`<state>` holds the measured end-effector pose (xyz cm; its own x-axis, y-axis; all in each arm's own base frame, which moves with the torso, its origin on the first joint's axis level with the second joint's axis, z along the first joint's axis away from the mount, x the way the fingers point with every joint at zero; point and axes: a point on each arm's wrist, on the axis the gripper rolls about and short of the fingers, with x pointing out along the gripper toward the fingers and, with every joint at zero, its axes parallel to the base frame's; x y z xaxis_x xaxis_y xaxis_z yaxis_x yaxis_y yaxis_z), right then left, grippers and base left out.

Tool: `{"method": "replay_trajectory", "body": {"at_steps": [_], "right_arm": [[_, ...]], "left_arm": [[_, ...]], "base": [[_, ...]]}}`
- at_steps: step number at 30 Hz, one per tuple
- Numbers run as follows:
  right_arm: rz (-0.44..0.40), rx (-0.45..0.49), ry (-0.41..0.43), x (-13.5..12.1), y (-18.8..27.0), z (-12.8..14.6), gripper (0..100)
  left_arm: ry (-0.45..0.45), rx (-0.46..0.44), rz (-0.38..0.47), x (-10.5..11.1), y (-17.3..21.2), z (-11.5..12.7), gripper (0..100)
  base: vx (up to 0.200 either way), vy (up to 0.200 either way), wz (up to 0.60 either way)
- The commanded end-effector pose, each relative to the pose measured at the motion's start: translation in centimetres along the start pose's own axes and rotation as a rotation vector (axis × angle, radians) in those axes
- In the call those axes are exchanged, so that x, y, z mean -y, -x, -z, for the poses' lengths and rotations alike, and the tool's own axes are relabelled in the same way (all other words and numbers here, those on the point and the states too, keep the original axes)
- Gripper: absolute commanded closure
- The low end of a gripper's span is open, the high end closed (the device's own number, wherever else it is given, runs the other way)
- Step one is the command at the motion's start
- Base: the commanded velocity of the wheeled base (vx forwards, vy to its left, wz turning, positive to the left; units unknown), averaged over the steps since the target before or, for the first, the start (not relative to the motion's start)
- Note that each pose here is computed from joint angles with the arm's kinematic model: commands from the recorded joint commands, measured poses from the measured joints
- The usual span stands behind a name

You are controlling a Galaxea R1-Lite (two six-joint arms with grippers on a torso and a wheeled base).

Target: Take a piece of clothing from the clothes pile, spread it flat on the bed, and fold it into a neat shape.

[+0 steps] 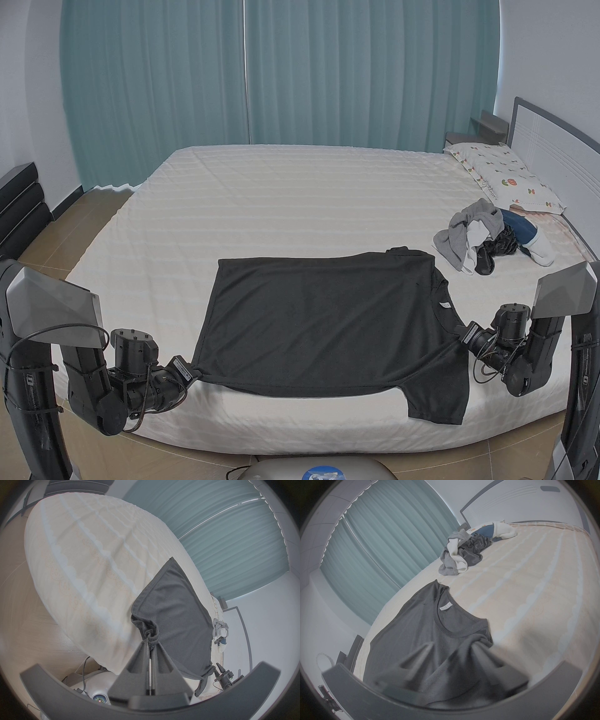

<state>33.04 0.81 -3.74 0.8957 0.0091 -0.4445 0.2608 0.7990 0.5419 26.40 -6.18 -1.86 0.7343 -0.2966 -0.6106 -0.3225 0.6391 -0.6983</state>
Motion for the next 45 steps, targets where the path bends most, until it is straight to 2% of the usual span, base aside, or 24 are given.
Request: {"method": "replay_trajectory", "body": {"at_steps": [1, 5, 7, 9, 13, 16, 21, 30, 40, 41, 45], "right_arm": [[0.016, -0.02, -0.003, 0.7, 0.5, 0.3, 0], [0.019, -0.008, -0.02, 1.3, 1.7, -0.9, 0], [-0.008, 0.0, -0.037, 1.5, 3.0, -2.3, 0], [-0.032, -0.042, -0.048, 1.9, 4.2, -2.4, 0], [-0.067, -0.174, -0.025, 2.5, 6.2, -0.9, 0], [-0.064, -0.221, 0.05, 2.9, 6.5, 0.1, 0], [-0.052, -0.3, 0.081, 3.1, 6.2, 2.1, 0], [-0.071, -0.327, 0.107, 2.7, 5.6, 3.6, 0], [-0.073, -0.329, 0.109, 2.7, 5.4, 3.7, 0], [-0.073, -0.329, 0.109, 2.7, 5.4, 3.7, 100], [-0.066, -0.318, 0.103, 2.8, 5.8, 3.3, 100]], "left_arm": [[0.001, -0.002, -0.002, 0.0, 0.0, 0.0, 100], [0.001, -0.002, -0.002, 0.0, 0.0, 0.0, 100], [0.001, -0.002, -0.002, 0.0, 0.0, 0.0, 100], [0.001, -0.002, -0.002, 0.0, 0.0, 0.0, 100], [0.001, -0.002, -0.002, 0.0, 0.0, 0.0, 100], [0.001, -0.002, -0.002, 0.0, 0.0, 0.0, 100], [0.001, -0.002, -0.002, 0.0, 0.0, 0.0, 100], [0.001, -0.001, -0.002, -0.1, 0.0, 0.0, 100], [0.0, -0.001, 0.0, 0.0, -0.1, 0.0, 100], [0.0, -0.001, 0.0, 0.0, -0.1, 0.0, 100], [0.003, 0.0, -0.001, 0.0, -0.1, 0.0, 100]], "base": [[0.0, 0.0, 0.0], [0.0, 0.0, 0.0], [0.0, 0.0, 0.0], [0.0, 0.0, 0.0], [0.0, 0.0, 0.0], [0.0, 0.0, 0.0], [0.0, 0.0, 0.0], [0.0, 0.0, 0.0], [0.0, 0.0, 0.0], [0.0, 0.0, 0.0], [0.0, 0.0, 0.0]]}}
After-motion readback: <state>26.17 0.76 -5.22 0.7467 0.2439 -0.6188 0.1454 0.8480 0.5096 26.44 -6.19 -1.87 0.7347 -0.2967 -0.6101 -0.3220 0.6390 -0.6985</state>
